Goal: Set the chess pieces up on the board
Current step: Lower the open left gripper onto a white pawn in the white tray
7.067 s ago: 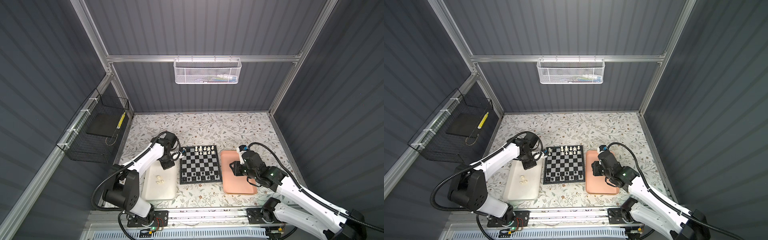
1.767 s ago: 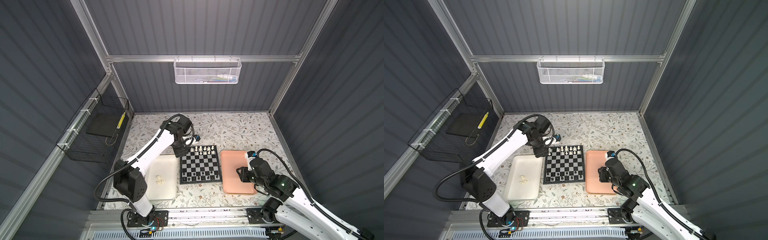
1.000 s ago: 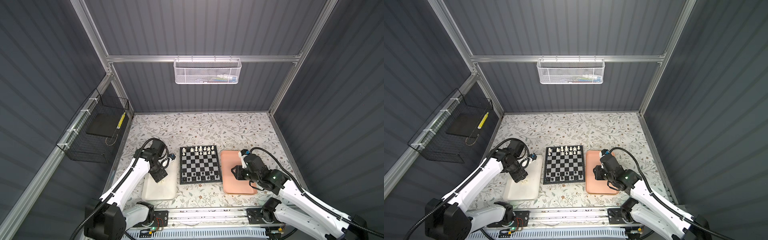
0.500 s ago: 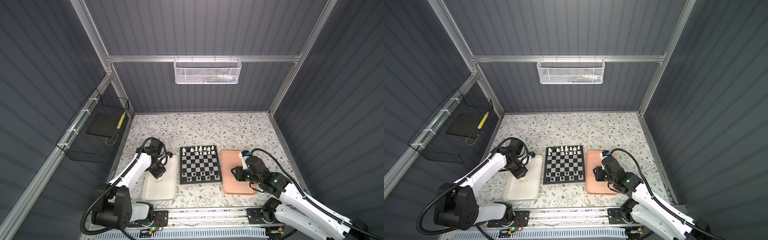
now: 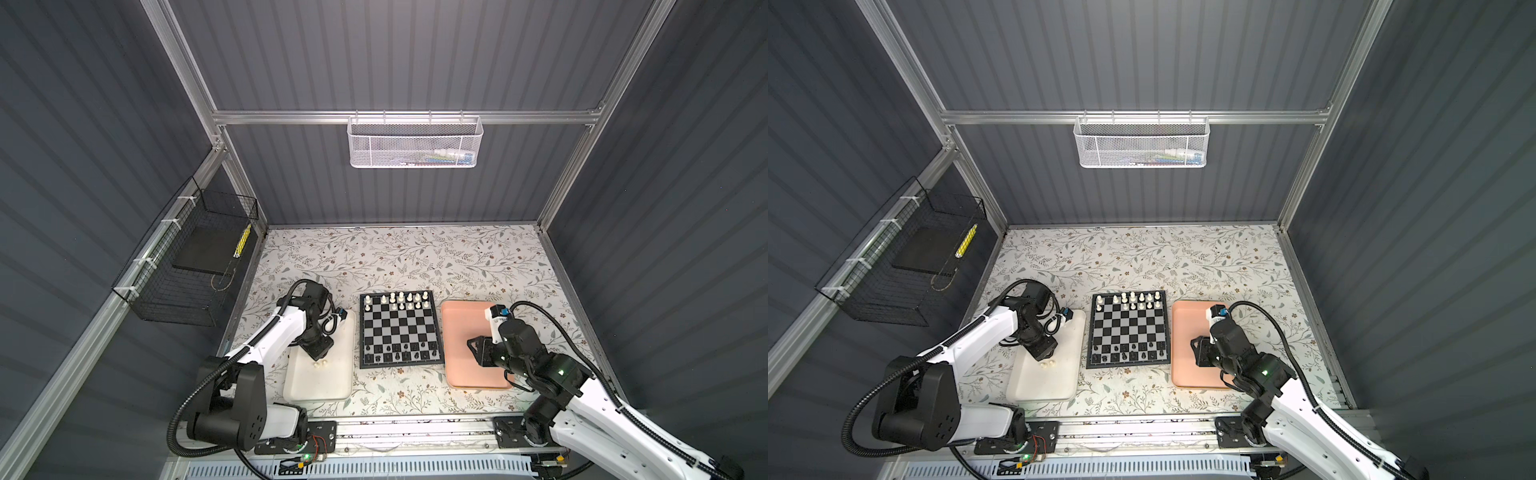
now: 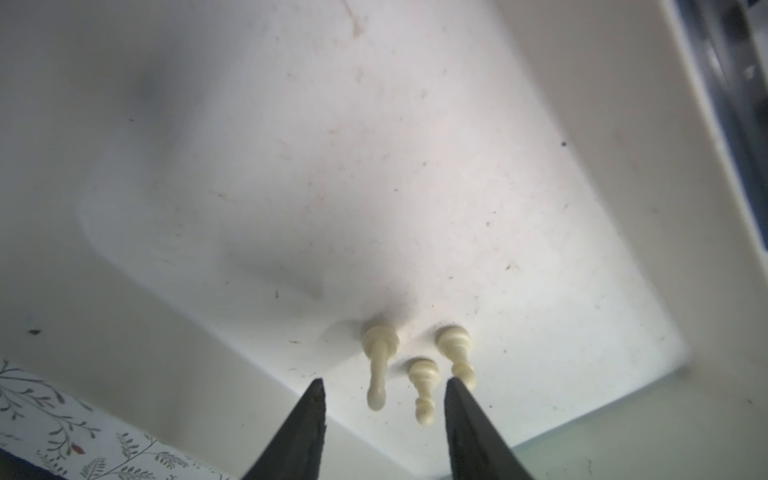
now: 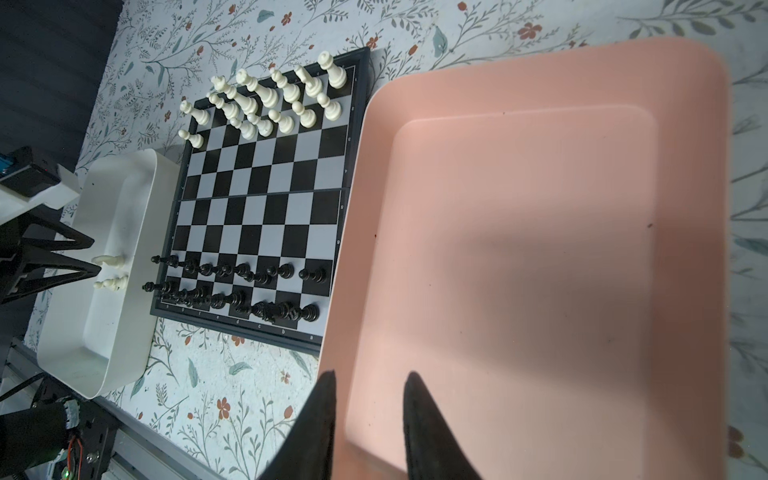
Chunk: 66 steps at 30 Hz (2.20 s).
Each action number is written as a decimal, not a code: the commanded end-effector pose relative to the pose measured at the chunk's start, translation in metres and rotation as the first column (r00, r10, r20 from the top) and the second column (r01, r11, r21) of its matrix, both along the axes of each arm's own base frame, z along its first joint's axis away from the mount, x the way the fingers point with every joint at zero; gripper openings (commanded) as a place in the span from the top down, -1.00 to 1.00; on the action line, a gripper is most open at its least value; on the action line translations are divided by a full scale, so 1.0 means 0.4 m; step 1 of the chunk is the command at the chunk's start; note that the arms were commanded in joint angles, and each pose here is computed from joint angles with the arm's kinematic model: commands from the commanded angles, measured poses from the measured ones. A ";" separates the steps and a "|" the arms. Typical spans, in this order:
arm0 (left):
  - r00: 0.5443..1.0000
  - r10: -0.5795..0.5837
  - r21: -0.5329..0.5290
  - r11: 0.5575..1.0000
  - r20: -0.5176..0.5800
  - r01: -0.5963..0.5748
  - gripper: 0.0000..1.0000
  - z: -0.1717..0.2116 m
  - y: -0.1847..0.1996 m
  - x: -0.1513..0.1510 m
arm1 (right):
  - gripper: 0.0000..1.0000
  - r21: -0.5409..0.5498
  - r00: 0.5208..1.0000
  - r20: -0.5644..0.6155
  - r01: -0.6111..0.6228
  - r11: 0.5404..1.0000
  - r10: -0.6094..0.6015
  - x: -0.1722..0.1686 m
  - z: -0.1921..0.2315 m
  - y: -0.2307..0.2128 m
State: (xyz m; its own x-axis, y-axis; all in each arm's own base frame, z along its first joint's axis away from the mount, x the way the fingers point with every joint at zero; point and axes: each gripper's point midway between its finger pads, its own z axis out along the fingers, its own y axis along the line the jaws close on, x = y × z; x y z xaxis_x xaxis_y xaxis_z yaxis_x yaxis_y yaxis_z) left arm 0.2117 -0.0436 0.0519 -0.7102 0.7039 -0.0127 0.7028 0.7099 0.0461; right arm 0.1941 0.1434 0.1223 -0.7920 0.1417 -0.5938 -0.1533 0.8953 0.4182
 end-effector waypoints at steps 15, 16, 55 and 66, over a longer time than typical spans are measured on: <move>0.999 0.035 -0.006 0.999 -0.031 -0.036 0.18 -0.024 0.001 -0.010 | 0.38 -0.018 1.000 -0.010 0.003 1.000 -0.003 0.006 -0.018 -0.001; 0.999 0.037 -0.006 0.999 -0.029 -0.037 0.17 -0.023 0.001 -0.009 | 0.38 -0.019 1.000 -0.009 0.001 1.000 -0.002 0.006 -0.018 0.000; 0.997 0.058 0.016 0.998 -0.043 -0.057 0.32 -0.040 0.017 -0.008 | 0.37 -0.014 1.000 -0.020 -0.007 1.000 0.007 0.007 -0.032 0.008; 0.997 0.060 0.019 0.998 -0.053 -0.059 0.50 -0.050 0.022 -0.012 | 0.37 -0.019 1.000 -0.023 -0.016 1.000 0.015 0.012 -0.030 0.014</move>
